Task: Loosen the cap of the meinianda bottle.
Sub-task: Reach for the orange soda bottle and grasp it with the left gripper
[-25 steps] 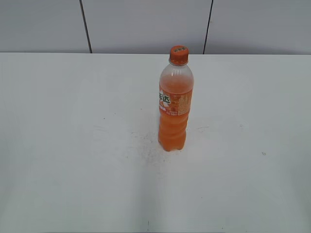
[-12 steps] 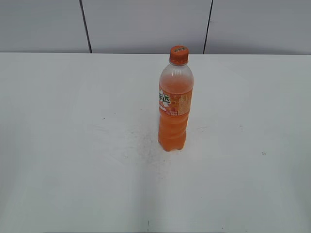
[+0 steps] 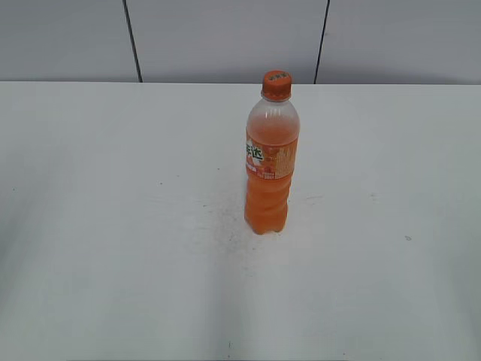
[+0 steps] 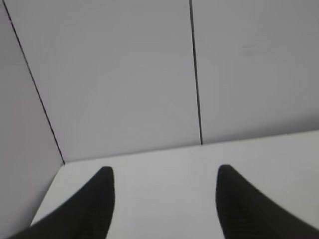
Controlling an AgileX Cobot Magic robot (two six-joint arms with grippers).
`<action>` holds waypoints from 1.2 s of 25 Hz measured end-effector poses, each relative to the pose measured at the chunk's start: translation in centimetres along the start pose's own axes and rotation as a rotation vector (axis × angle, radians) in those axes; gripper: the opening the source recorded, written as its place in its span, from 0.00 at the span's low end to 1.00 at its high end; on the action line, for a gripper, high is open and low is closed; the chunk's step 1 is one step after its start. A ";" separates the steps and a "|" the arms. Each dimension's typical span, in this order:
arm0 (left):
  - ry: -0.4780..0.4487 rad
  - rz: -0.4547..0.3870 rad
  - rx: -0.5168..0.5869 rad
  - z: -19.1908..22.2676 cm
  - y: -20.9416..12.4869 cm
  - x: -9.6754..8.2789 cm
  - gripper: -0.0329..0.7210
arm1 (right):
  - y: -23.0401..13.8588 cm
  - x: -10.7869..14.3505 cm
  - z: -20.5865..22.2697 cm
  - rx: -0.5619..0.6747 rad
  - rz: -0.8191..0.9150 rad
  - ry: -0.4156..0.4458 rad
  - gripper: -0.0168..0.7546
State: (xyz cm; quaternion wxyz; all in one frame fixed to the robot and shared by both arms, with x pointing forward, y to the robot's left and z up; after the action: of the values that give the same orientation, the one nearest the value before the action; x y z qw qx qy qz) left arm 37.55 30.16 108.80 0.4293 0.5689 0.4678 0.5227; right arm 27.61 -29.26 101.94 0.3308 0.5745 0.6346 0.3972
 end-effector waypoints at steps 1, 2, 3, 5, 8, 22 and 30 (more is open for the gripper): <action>0.013 -0.005 -0.043 0.9 0.1 0.1 0.58 | 0.0 0.0 0.0 0.000 0.000 0.000 0.70; 0.021 -0.006 -0.065 1.7 -0.2 0.1 0.57 | 0.0 0.0 0.0 0.000 0.000 0.000 0.70; 0.035 -0.012 -0.106 2.4 -0.3 0.2 0.56 | 0.0 0.0 0.0 0.000 0.000 0.000 0.70; 0.054 -0.010 -0.158 4.0 -0.2 0.3 0.54 | 0.0 0.0 0.0 0.000 0.000 0.000 0.70; 0.075 -0.008 -0.219 5.7 0.0 0.5 0.49 | 0.0 0.0 0.0 0.000 0.000 0.000 0.70; -0.369 -0.010 -0.088 13.9 -6.1 -6.1 0.45 | 0.0 0.0 0.0 0.000 0.000 0.000 0.70; -0.786 0.118 -0.009 18.2 -9.7 -11.0 0.45 | 0.0 0.0 0.0 0.000 0.001 0.000 0.70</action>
State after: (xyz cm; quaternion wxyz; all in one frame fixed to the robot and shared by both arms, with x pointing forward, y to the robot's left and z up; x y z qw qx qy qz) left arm 54.66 21.29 95.65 0.5473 0.7497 0.2320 0.2908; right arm 27.61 -29.26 101.94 0.3308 0.5748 0.6344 0.3972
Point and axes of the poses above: a point on each arm's last joint axis where the gripper is mounted, z pointing out along that axis toward the gripper, x along the wrist's bending axis when the last joint is at zero, y = z × x, the point moved 4 cm from there along z, pointing out along that axis toward the gripper, and after that the axes turned 5 degrees about z, right-handed, at the moved point
